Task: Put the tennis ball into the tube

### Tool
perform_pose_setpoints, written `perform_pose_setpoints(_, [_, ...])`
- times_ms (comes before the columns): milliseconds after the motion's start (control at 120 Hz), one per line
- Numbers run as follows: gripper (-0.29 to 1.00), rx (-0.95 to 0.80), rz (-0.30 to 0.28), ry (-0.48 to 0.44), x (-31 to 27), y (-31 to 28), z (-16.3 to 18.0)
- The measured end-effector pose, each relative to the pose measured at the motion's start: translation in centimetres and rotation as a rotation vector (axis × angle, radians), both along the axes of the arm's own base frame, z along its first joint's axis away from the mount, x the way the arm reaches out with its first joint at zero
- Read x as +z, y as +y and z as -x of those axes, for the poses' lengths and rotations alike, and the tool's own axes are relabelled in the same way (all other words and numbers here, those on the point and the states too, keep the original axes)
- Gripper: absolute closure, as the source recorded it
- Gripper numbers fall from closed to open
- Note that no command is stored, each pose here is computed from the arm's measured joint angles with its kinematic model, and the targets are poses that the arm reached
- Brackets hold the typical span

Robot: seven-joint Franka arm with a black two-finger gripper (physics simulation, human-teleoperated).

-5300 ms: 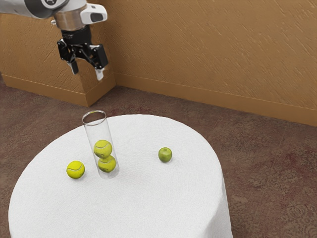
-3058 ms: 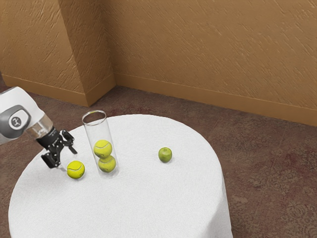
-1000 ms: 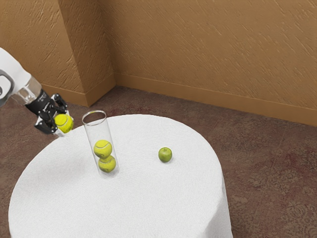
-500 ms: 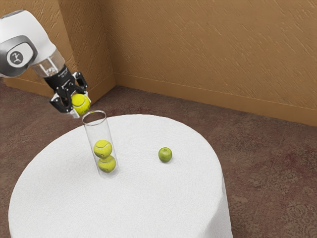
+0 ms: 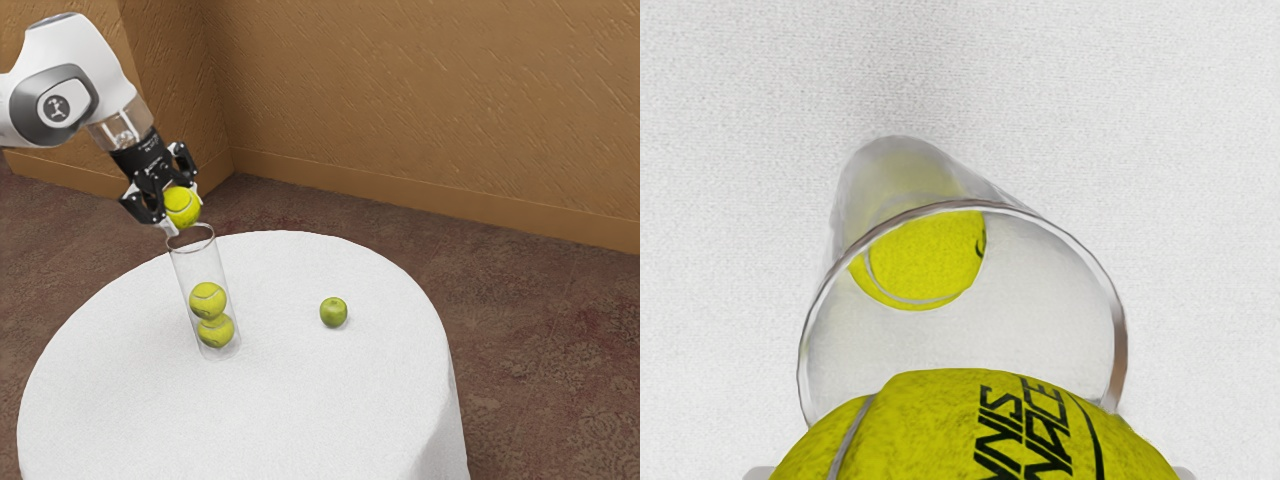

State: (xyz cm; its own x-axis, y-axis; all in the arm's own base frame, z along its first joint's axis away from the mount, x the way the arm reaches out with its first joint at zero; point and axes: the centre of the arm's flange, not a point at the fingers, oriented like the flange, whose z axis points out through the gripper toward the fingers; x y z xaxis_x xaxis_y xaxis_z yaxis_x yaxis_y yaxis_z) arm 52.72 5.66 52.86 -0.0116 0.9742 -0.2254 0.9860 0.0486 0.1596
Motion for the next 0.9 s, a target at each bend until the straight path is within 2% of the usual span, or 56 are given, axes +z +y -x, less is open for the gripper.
perform_pose_setpoints(208, [0.12, 0.001, -0.007, 0.002, -0.3, 0.0, -0.2])
perform_pose_setpoints(383, [0.05, -0.001, -0.016, 0.003, -0.2, 0.0, -0.1])
perform_pose_setpoints(500, [0.03, -0.049, -0.047, -0.033, 3.5, -0.2, 0.3])
perform_pose_setpoints(550, [0.02, -0.075, -0.082, -0.034, 5.2, 0.7, 0.8])
perform_pose_setpoints(658, [0.01, -0.162, -0.27, -0.062, 10.2, -1.9, 3.1])
perform_pose_setpoints(700, [0.01, -0.198, -0.32, -0.065, 11.6, -2.9, 3.0])
perform_pose_setpoints(808, [0.01, -0.355, -0.358, -0.048, 12.7, -4.3, 0.3])
perform_pose_setpoints(900, [0.0, -0.529, -0.361, -0.03, 12.9, -5.9, -1.2])
